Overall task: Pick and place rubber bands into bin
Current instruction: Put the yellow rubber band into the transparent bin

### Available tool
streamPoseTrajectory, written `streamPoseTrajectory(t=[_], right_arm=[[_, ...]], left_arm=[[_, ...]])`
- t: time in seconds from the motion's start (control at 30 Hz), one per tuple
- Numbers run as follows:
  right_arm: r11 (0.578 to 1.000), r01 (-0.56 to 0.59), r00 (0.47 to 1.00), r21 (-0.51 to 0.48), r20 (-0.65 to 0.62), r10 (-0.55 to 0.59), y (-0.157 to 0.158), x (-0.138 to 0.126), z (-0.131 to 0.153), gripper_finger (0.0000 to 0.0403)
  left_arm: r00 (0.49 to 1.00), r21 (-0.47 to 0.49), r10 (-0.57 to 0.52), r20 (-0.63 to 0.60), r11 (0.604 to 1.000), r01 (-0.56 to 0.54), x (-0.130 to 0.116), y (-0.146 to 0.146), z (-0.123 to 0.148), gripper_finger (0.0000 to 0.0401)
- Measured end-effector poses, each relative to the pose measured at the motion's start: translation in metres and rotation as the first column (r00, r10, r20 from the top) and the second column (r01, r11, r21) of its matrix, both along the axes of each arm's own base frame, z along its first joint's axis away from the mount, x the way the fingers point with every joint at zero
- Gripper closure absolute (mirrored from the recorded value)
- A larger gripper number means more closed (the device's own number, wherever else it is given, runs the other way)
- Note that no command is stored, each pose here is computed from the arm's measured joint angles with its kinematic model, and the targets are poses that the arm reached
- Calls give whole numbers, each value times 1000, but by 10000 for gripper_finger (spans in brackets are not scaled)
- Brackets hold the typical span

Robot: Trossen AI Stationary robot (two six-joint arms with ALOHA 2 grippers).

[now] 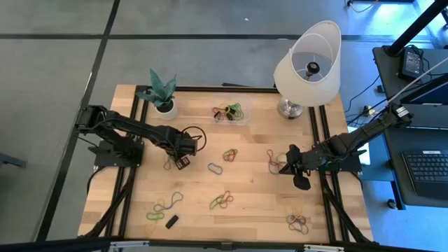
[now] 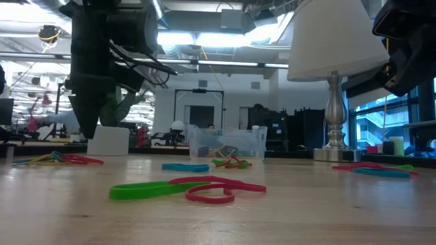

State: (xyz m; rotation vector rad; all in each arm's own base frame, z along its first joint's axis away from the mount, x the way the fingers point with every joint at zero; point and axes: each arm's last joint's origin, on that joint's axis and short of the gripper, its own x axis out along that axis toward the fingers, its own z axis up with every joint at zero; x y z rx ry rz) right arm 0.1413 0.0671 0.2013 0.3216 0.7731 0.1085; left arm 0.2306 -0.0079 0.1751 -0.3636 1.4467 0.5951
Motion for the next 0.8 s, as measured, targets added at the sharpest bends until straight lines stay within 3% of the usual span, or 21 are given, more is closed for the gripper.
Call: streamPoseTrajectory(t=[0.4,0.67,0.8], right_arm=[[1000,1,1000,5,6,-1,0,0,0,398],[999,19,1000,31,10,-20,1,1,1,398],[999,20,1000,32,10,-21,1,1,1,398]], left_arm=[[946,-12,-311,-91,950,311,10,1,-19,339],[918,-80,-357,-175,934,348,18,-1,-45,344],[924,-111,-338,-180,940,323,18,-2,-48,369]])
